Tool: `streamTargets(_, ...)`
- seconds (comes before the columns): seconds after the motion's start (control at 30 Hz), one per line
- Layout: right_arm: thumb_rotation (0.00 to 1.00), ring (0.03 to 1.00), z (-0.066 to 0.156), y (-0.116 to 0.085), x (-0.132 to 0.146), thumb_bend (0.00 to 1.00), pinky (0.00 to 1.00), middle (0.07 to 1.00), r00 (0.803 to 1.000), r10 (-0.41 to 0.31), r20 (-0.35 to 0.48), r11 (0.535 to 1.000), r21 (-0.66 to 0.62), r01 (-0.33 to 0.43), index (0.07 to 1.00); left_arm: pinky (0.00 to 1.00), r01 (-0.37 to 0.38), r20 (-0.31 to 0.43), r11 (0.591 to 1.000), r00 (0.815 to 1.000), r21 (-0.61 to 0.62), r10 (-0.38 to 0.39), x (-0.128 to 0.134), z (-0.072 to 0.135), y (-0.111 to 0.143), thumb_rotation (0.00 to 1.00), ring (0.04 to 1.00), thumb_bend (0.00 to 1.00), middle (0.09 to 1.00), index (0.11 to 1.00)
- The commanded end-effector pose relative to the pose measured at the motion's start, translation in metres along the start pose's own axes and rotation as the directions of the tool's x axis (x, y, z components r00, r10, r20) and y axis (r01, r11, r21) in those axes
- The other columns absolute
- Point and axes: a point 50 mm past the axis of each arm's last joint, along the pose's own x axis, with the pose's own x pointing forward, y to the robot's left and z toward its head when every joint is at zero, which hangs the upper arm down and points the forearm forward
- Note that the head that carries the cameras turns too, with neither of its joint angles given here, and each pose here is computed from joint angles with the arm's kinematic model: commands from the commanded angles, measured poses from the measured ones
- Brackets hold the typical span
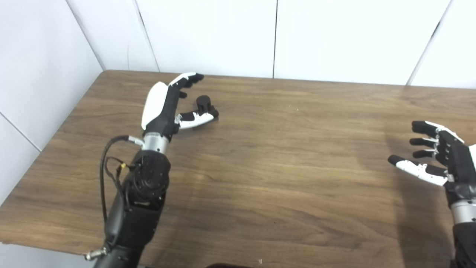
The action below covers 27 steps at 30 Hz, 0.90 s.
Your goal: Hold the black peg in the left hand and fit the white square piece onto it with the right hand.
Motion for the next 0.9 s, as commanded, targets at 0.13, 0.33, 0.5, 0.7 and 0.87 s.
streamTargets(0.13,0.00,0.660,0.022,-0.008,0.009,0.65,0.54,0.760,0.995,-0.027,0.095,1.000,0.010,0.026,0.734,0.71,-0.052,0.018,0.980,0.999,0.191,0.049,0.026,0.010,0.028,0.31,0.908,0.76,0.917,0.785)
streamTargets(0.33,0.00,0.664,0.023,-0.009,0.008,0.64,0.53,0.757,0.995,-0.027,0.092,1.000,-0.001,0.027,0.734,0.86,-0.027,-0.005,0.968,1.000,0.250,0.030,0.042,0.001,0.028,0.36,0.960,0.80,0.948,0.785)
streamTargets(0.5,0.00,0.658,0.025,-0.012,0.008,0.64,0.51,0.751,0.995,-0.033,0.094,0.999,-0.001,0.033,0.721,0.94,-0.006,-0.027,0.951,1.000,0.309,0.015,0.054,-0.003,0.027,0.45,0.986,0.86,0.967,0.790)
streamTargets(0.7,0.00,0.648,0.026,-0.012,0.007,0.65,0.52,0.742,0.995,-0.039,0.089,0.999,0.007,0.039,0.714,0.96,0.030,-0.059,0.933,0.998,0.358,-0.009,0.063,-0.007,0.021,0.52,0.999,0.92,0.985,0.798)
streamTargets(0.87,0.00,0.654,0.029,-0.012,0.005,0.65,0.52,0.745,0.995,-0.039,0.091,0.999,0.007,0.039,0.719,0.93,0.068,-0.076,0.923,0.996,0.378,-0.042,0.067,-0.016,0.010,0.57,0.991,0.96,0.985,0.794)
